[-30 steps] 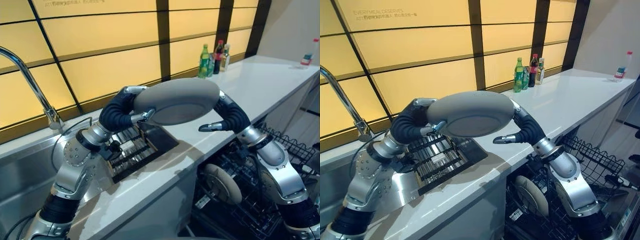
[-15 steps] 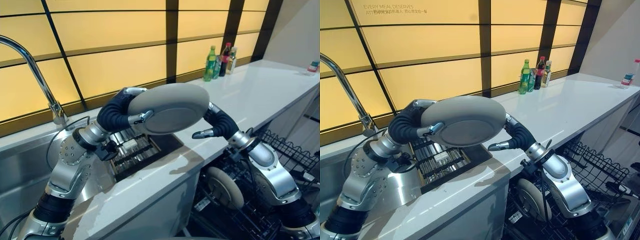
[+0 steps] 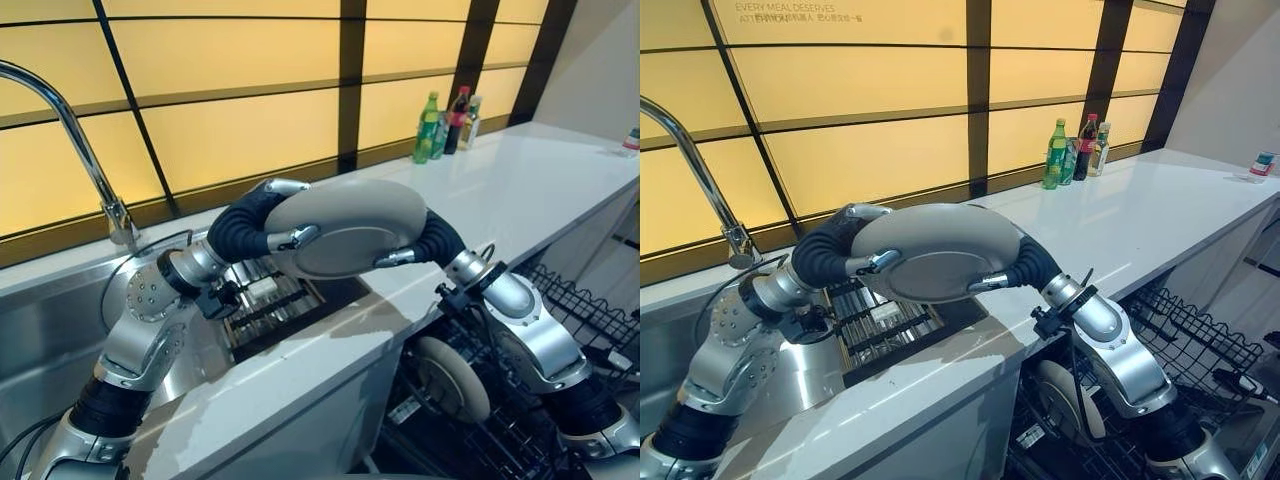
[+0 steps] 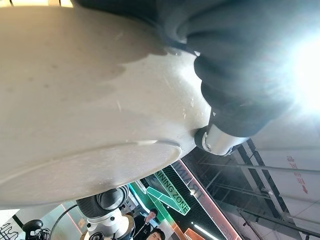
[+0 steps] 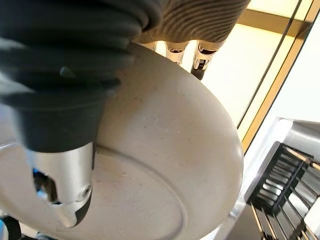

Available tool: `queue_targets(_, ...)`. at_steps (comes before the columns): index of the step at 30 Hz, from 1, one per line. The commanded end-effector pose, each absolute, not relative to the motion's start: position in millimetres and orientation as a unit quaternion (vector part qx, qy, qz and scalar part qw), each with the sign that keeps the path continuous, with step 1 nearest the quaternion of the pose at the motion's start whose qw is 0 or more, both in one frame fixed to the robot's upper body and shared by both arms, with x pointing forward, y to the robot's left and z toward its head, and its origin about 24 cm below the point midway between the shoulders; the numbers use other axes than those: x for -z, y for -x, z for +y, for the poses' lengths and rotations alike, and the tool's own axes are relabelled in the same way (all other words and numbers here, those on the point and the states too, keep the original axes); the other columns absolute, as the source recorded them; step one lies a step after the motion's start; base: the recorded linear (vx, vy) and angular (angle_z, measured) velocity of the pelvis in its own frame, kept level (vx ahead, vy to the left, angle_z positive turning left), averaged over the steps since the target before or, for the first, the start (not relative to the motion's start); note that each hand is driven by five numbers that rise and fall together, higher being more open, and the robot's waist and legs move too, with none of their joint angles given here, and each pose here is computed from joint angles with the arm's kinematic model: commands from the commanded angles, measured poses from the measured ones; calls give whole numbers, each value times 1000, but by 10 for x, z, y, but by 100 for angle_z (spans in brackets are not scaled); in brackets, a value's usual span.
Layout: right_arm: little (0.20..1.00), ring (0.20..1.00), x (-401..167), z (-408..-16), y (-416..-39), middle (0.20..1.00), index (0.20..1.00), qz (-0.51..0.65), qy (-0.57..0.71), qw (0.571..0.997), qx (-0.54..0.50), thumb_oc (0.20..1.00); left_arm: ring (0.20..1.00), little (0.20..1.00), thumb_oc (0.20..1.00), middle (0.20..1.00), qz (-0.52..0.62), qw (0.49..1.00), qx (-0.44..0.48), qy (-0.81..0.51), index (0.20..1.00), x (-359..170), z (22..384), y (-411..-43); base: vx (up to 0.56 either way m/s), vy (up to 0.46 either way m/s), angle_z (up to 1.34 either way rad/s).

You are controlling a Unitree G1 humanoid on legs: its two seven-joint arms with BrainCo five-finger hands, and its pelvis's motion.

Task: Pick up plates and place into dishwasher.

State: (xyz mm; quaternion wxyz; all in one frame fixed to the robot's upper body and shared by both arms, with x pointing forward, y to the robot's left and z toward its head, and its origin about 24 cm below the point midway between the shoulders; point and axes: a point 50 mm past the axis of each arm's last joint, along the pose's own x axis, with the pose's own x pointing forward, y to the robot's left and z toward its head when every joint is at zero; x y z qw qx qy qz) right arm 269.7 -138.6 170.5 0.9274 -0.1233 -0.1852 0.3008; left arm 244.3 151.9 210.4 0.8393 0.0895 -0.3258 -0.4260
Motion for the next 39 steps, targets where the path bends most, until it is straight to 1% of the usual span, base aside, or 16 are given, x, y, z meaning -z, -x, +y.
queue_targets(1,1000,1000,-2133,-1508,-2866,1000,1000,-270,112,932,-214,1000,200,200,200,200,-360,809,460,-72,200,-2302,1432,-2491,0,0,0)
queue_targets(4,1000,1000,-2126,-1616,-2904,1000,1000,-264,99,943,-176,1000,200,200,200,200,-360,810,456,-74,200,-2319,1454,-2496,0,0,0)
queue_targets(6,1000,1000,-2094,-1662,-2908,1000,1000,-253,83,949,-171,1000,200,200,200,200,-360,812,454,-74,200,-2327,1472,-2498,0,0,0)
queue_targets(8,1000,1000,-2057,-1665,-2899,1000,1000,-244,79,949,-184,1000,200,200,200,200,-360,812,453,-73,200,-2325,1484,-2497,0,0,0)
queue_targets(10,1000,1000,-2003,-1569,-2868,1000,1000,-227,61,943,-237,1000,200,200,200,200,-361,811,455,-66,200,-2340,1475,-2495,0,0,0)
queue_targets(13,1000,1000,-1914,-1367,-2809,1000,1000,-193,36,919,-341,1000,200,200,200,200,-361,808,461,-63,200,-2333,1453,-2493,0,0,0)
queue_targets(15,1000,1000,-1850,-1229,-2738,1000,1000,-166,12,892,-421,1000,200,200,200,200,-358,807,467,-57,200,-2324,1438,-2498,53,-8,0)
queue_targets(18,1000,1000,-1789,-1096,-2663,1000,1000,-142,3,857,-495,1000,200,200,200,200,-354,804,475,-54,200,-2314,1408,-2497,16,-4,0)
queue_targets(26,1000,1000,-1787,-936,-2521,1000,1000,-148,11,809,-568,1000,200,200,200,200,-349,801,484,-47,200,-2281,1375,-2474,0,0,0)
queue_targets(31,1000,1000,-1825,-891,-2534,1000,1000,-155,-4,810,-566,1000,200,200,200,200,-346,802,486,-41,200,-2269,1369,-2479,0,0,0)
queue_targets(32,526,526,-1838,-882,-2547,526,526,-159,-11,814,-558,526,200,200,200,200,-347,801,486,-40,200,-2267,1368,-2483,0,0,0)
queue_targets(33,200,200,-1855,-883,-2551,200,200,-167,-18,818,-550,200,200,200,200,200,-347,801,485,-39,200,-2267,1365,-2482,0,0,0)
queue_targets(39,200,200,-1907,-871,-2610,200,200,-191,-64,839,-506,200,200,200,200,200,-349,806,477,-35,200,-2256,1356,-2499,0,0,0)
